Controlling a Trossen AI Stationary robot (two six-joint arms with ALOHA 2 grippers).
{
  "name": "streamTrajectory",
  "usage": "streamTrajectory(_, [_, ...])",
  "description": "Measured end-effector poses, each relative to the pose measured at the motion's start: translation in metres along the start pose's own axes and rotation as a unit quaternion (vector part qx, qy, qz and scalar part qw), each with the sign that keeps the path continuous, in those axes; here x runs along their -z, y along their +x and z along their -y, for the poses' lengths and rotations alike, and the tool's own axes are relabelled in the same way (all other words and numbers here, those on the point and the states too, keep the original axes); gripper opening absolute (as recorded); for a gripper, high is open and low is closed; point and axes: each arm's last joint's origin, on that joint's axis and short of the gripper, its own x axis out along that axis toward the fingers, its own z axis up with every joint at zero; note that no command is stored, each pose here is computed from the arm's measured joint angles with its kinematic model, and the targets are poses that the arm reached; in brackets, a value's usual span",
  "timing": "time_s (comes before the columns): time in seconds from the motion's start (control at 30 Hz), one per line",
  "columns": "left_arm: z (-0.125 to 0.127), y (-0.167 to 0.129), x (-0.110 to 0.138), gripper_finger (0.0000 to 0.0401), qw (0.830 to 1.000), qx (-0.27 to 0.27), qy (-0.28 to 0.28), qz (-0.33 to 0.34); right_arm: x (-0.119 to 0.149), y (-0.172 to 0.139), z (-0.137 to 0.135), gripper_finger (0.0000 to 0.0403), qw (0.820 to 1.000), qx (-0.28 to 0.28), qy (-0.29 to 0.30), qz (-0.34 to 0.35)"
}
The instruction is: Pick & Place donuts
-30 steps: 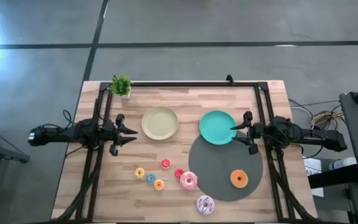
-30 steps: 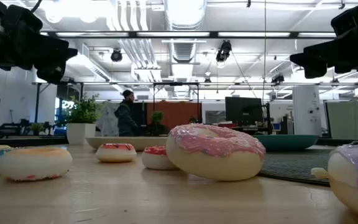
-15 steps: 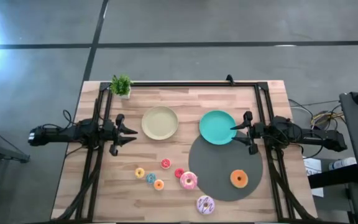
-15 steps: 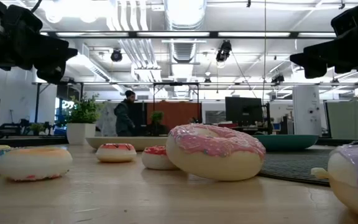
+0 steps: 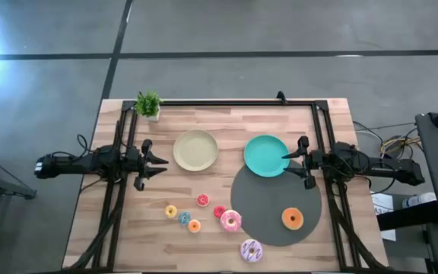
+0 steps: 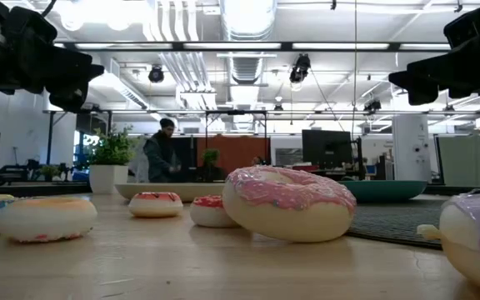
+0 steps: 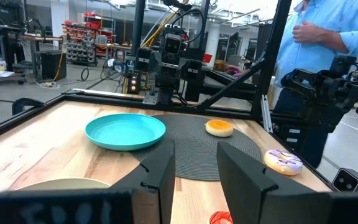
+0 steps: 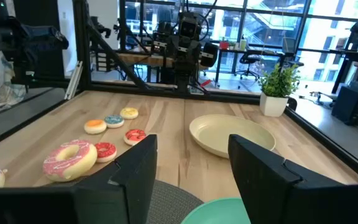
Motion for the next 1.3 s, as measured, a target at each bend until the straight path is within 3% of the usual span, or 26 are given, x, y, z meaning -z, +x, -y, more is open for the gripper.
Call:
streamTrajectory(1.0, [0.0, 0.0, 0.0, 0.0094, 1.0, 0.0, 0.0, 0.0, -0.0001, 0.0, 0.0, 0.0192, 1.0, 0.0, 0.011, 0.001])
streamTrajectory(1.03, [0.0, 0.0, 0.0, 0.0094, 1.0, 0.0, 0.0, 0.0, -0.0001, 0.0, -0.0002, 0.0192, 0.999, -0.001, 0.041, 0.001])
streamTrajectory(1.1, [0.0, 0.0, 0.0, 0.0094, 1.0, 0.0, 0.0, 0.0, -0.0005, 0.0001, -0.0002, 0.0192, 0.986, -0.002, 0.169, 0.002])
streamTrajectory(1.2, [0.0, 0.0, 0.0, 0.0094, 1.0, 0.0, 0.0, 0.0, -0.0005, 0.0, -0.0002, 0.0192, 0.923, -0.003, 0.385, 0.002])
streamTrajectory(1.23, [0.0, 0.0, 0.0, 0.0094, 1.0, 0.0, 0.0, 0.0, -0.0002, 0.0001, -0.0001, 0.0192, 0.902, -0.001, 0.431, 0.001])
streamTrajectory(1.3, [0.0, 0.0, 0.0, 0.0094, 1.0, 0.0, 0.0, 0.0, 0.0002, 0.0004, 0.0005, 0.0192, 0.881, 0.01, 0.472, 0.004])
